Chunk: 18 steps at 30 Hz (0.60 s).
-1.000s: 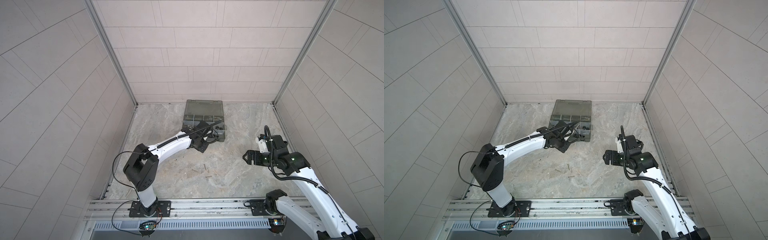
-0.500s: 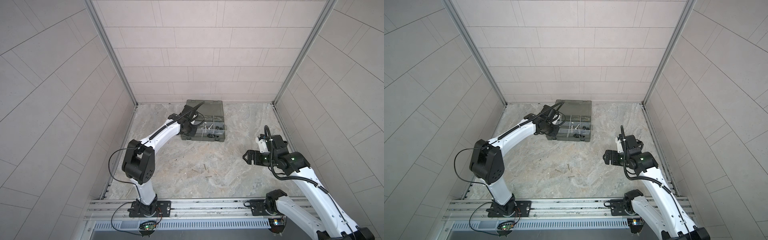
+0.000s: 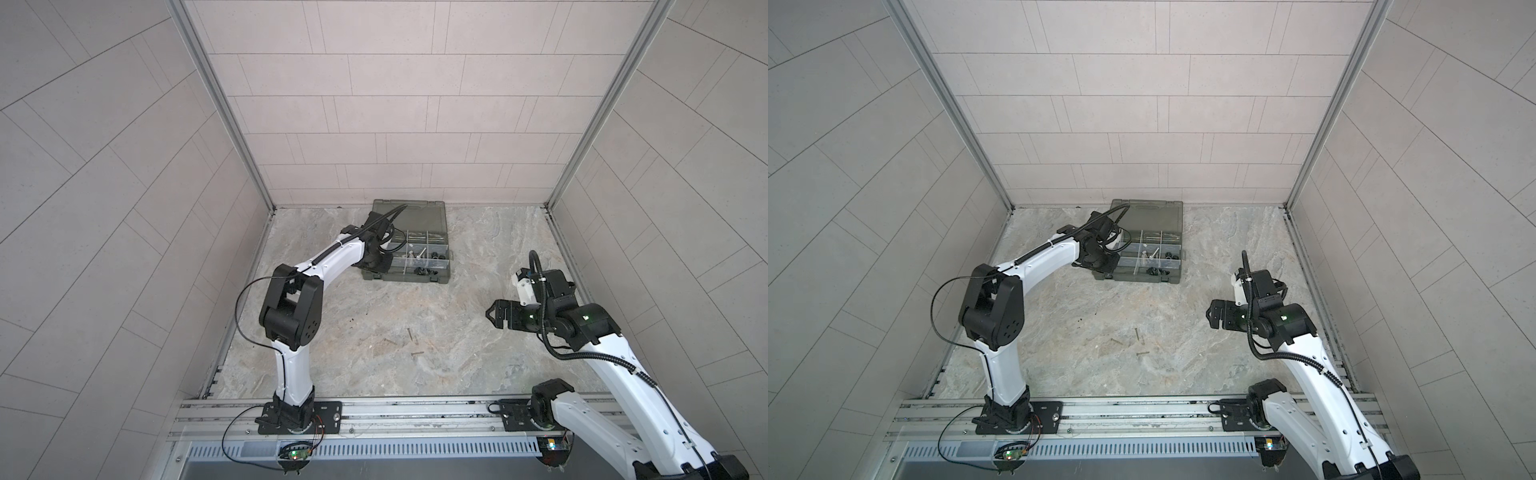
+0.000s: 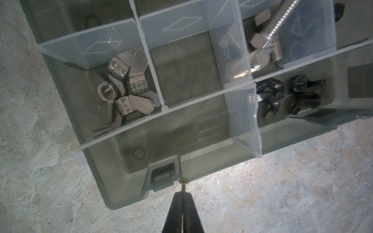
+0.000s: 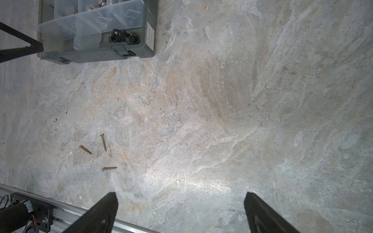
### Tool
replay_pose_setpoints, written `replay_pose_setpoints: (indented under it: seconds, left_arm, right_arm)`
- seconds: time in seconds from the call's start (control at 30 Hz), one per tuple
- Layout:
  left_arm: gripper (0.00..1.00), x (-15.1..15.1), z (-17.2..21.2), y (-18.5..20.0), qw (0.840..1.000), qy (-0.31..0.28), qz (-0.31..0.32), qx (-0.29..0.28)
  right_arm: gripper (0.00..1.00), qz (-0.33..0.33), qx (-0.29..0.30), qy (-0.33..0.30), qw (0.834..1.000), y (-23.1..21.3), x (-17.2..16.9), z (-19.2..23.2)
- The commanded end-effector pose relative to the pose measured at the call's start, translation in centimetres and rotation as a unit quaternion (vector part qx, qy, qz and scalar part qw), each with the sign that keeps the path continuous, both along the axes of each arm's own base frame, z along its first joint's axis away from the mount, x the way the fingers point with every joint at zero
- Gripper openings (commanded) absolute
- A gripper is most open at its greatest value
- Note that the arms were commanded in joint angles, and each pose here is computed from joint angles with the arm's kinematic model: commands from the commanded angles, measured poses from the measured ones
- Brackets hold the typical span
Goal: Sort the screws and nuts into containers
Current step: 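Lift the brass screw and carry it over the box with the left gripper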
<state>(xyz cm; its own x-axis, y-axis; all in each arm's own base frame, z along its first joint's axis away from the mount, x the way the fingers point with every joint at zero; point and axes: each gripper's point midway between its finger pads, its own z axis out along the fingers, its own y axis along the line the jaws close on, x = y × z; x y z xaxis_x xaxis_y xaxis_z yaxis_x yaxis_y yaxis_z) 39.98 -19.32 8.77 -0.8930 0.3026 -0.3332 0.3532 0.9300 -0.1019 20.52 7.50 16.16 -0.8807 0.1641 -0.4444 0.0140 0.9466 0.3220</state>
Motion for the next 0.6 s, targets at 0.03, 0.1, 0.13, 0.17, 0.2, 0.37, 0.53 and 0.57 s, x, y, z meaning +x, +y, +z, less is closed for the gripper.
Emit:
replay_pose_setpoints:
  seconds: [0.03,0.1,0.13,0.17,0.2,0.37,0.53,0.57]
  left_arm:
    - [0.0,0.9,0.3,0.2,1.0,-0.008,0.005,0.002]
    - [0.0,1.2,0.1,0.3,1.0,-0.01,0.008,0.004]
    - [0.0,1.3,0.1,0.3,1.0,-0.01,0.008,0.004]
    - [0.0,1.3,-0.1,0.3,1.0,-0.01,0.008,0.004]
    - [0.0,1.4,-0.1,0.4,1.0,-0.009,0.008,0.005]
    - [0.0,1.7,-0.6,0.6,1.0,-0.009,0.011,0.009]
    - [0.0,2.2,-0.7,0.6,1.0,-0.011,0.014,0.007]
    - [0.0,2.3,-0.7,0.6,1.0,-0.012,0.013,0.007]
  right_arm:
    - [0.99,0.001,-0.003,-0.013,1.0,-0.2,0.1,0.7]
    - [0.99,0.0,-0.003,-0.011,1.0,-0.2,0.1,0.6]
    - [0.99,0.001,-0.003,-0.012,1.0,-0.2,0.2,0.7]
    - [0.99,0.001,-0.003,-0.011,1.0,-0.2,0.1,0.7]
    - [0.99,0.0,-0.003,-0.012,1.0,-0.2,0.1,0.7]
    - [0.99,0.0,-0.004,-0.011,1.0,-0.2,0.2,0.6]
    - [0.99,0.0,-0.004,-0.011,1.0,-0.2,0.2,0.6]
    - [0.99,-0.001,-0.004,-0.01,1.0,-0.2,0.2,0.6]
